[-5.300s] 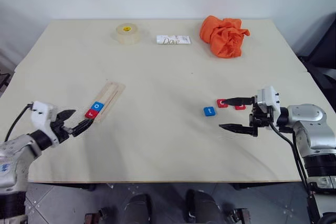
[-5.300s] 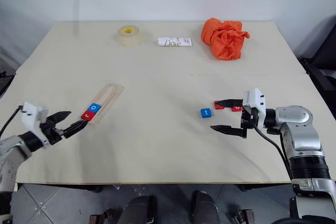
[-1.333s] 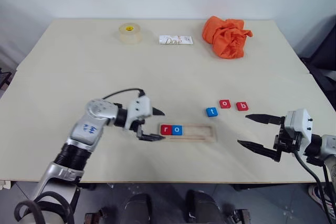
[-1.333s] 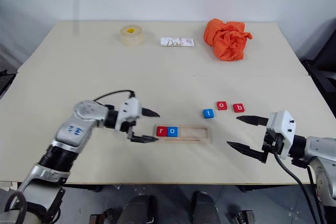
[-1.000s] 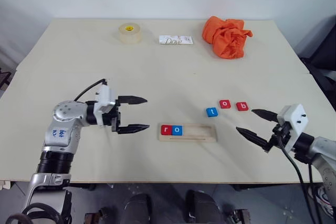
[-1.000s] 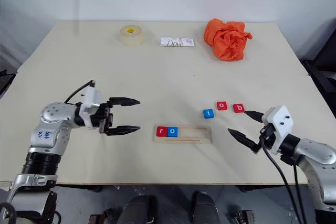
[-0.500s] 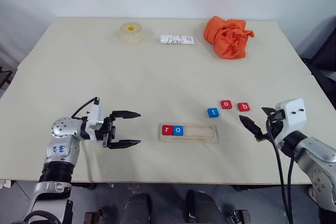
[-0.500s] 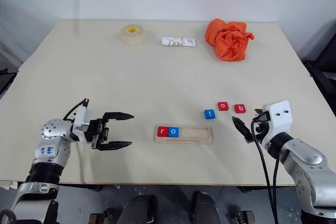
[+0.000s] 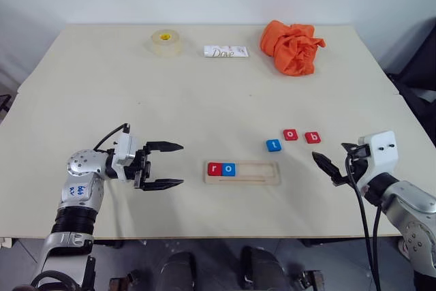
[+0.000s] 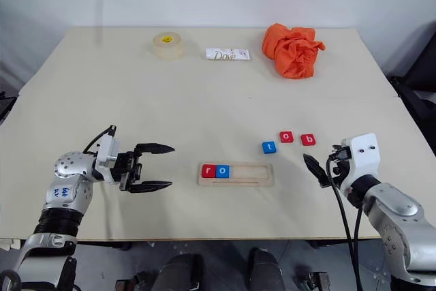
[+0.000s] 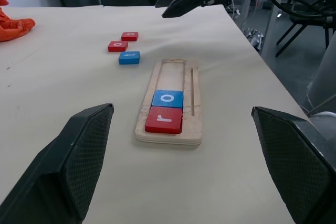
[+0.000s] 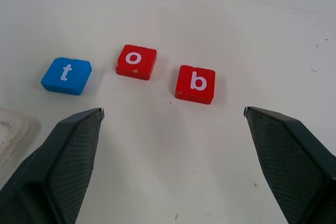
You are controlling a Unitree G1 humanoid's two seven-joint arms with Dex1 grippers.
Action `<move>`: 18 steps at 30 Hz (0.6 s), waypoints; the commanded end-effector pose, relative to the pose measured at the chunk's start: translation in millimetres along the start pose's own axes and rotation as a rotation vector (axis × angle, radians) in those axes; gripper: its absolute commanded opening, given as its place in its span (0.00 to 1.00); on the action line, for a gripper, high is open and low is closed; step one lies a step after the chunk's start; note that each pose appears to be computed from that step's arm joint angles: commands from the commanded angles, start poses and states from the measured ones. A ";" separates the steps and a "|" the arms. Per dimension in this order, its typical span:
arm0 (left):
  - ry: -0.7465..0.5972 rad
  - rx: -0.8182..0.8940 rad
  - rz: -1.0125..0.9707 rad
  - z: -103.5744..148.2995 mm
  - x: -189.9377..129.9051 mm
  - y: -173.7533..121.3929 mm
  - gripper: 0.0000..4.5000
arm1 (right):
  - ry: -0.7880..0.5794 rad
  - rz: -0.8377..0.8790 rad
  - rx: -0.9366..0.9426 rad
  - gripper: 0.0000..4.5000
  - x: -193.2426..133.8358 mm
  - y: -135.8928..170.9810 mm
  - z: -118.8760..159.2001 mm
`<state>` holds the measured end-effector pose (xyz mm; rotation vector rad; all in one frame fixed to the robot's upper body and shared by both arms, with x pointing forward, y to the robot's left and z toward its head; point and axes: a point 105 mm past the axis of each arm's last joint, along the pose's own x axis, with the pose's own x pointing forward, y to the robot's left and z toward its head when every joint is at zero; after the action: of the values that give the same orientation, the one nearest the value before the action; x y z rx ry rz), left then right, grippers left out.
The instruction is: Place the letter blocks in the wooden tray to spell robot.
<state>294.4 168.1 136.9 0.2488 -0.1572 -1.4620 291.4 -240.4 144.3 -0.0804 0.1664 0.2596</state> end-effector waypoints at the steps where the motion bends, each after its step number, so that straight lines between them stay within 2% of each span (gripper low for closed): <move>1: -0.017 0.037 -0.049 9.1 1.3 -4.8 1.00 | -0.021 -0.030 0.010 1.00 7.6 -4.0 7.4; 10: -0.031 0.042 -0.050 11.2 6.7 -11.8 1.00 | 0.021 -0.125 0.011 1.00 52.1 -21.8 -6.1; 18: -0.038 0.040 -0.031 10.8 8.3 -18.0 1.00 | 0.049 -0.131 0.001 1.00 69.3 -25.8 -14.0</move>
<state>278.0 157.2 135.9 0.2571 -0.1743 -1.5011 360.5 -248.7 114.2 -0.0792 0.2349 0.1256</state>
